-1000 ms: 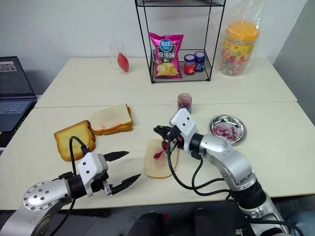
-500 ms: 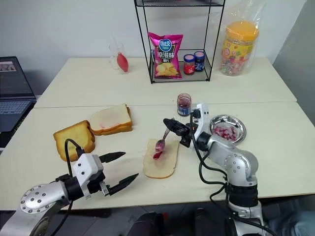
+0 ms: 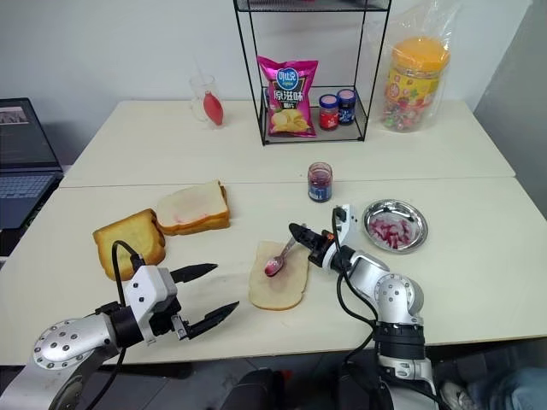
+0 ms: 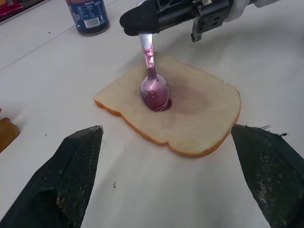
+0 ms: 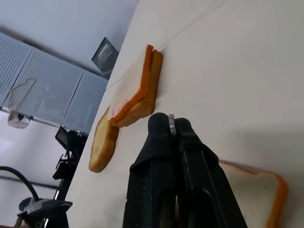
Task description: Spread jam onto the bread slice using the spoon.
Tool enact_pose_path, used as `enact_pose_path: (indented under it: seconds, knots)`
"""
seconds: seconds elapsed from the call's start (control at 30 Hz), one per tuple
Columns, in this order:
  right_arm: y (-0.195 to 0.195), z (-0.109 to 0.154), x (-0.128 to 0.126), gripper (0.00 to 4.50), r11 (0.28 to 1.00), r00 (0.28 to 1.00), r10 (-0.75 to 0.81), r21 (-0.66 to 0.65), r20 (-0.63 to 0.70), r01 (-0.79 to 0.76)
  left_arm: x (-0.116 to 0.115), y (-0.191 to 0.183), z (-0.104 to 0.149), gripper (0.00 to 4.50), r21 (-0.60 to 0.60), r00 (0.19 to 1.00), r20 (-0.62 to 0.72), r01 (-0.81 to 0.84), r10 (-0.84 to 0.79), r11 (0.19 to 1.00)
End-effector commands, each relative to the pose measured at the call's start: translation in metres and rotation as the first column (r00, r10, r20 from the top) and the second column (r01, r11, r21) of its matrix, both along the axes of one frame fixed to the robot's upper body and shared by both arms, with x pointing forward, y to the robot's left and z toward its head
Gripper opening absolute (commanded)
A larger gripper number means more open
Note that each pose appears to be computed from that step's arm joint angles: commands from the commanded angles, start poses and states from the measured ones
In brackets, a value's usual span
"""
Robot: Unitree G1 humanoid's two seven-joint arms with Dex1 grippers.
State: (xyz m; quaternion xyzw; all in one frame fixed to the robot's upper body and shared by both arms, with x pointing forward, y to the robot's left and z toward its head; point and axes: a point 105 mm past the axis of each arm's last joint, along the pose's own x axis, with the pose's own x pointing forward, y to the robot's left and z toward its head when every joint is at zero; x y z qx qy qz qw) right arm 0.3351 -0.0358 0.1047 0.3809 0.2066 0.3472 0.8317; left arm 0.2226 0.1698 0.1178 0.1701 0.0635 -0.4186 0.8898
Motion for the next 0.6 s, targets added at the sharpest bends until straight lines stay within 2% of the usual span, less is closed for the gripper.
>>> enact_pose_path:
  seconds: [0.03,0.27,0.47,0.6]
  knots:
    - [-0.019,-0.007,-0.002,0.04,1.0,0.999,-0.021,-0.017,-0.035,0.02,-0.002,-0.006,0.007,4.5,0.006,0.999,0.028,0.039,-0.039,0.999]
    - [-0.049,-0.003,-0.01,0.04,0.999,0.998,-0.034,-0.028,-0.052,0.032,-0.004,-0.008,0.006,4.5,0.008,0.998,0.026,0.05,-0.051,0.999]
    - [-0.052,0.016,-0.02,0.04,0.999,0.999,0.012,0.046,-0.041,-0.01,-0.004,-0.008,0.006,4.5,0.013,0.998,0.028,0.056,-0.056,0.998]
    - [-0.048,0.03,-0.013,0.04,0.994,0.999,-0.018,0.108,-0.037,0.022,-0.004,-0.009,0.006,4.5,0.012,0.998,0.027,0.06,-0.06,0.998]
